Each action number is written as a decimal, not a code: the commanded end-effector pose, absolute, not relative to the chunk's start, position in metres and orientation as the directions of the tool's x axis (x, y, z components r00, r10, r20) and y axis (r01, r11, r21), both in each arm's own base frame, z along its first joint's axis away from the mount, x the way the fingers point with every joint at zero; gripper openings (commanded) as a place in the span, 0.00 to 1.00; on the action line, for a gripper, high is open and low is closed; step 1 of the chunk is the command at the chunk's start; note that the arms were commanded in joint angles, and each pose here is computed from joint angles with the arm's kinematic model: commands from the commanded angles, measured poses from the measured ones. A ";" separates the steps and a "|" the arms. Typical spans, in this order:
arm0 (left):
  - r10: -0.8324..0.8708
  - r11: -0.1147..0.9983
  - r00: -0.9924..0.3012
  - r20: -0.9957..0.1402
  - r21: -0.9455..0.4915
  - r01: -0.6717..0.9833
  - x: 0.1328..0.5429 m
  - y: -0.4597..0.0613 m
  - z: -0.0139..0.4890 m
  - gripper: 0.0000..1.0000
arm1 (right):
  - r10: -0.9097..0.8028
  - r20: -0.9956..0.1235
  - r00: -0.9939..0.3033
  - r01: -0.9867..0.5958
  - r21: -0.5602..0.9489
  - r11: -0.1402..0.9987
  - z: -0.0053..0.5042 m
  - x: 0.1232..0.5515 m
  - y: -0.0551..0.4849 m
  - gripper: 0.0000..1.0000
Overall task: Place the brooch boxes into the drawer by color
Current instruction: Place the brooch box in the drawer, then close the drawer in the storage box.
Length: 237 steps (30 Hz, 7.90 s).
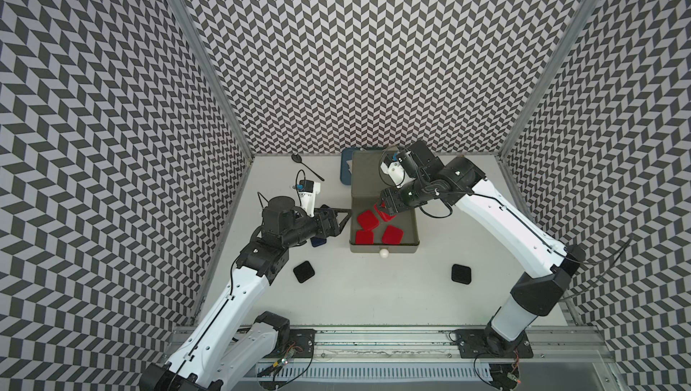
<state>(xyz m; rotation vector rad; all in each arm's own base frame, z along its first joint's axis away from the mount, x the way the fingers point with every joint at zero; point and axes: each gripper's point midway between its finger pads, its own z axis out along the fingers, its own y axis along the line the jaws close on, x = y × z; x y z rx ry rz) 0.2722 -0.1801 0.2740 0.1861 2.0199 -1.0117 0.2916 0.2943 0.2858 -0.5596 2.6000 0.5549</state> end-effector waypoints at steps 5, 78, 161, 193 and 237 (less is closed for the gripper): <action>-0.230 0.660 -0.610 -0.758 -0.582 0.475 0.269 -0.178 0.281 0.94 | -0.270 -0.427 -0.863 -0.396 0.239 0.887 0.259 0.303 0.288 0.32; -0.222 0.727 -0.550 -0.805 -0.513 0.456 0.254 -0.158 0.331 0.93 | -0.047 -0.771 -0.635 -0.473 0.340 0.813 0.384 0.314 0.279 0.74; -0.262 0.626 -0.854 -0.450 -0.752 0.204 0.197 -0.311 0.185 0.48 | 0.040 -0.751 -0.659 -0.352 0.355 0.866 0.351 0.346 0.148 0.74; -0.250 0.609 -0.819 -0.516 -0.742 0.282 0.207 -0.322 0.218 0.03 | 0.064 -0.740 -0.670 -0.351 0.392 0.850 0.338 0.336 0.149 0.74; -0.308 0.632 -0.738 -0.601 -0.709 0.314 0.281 -0.320 0.248 0.03 | 0.067 -0.749 -0.659 -0.372 0.402 0.836 0.336 0.330 0.152 0.74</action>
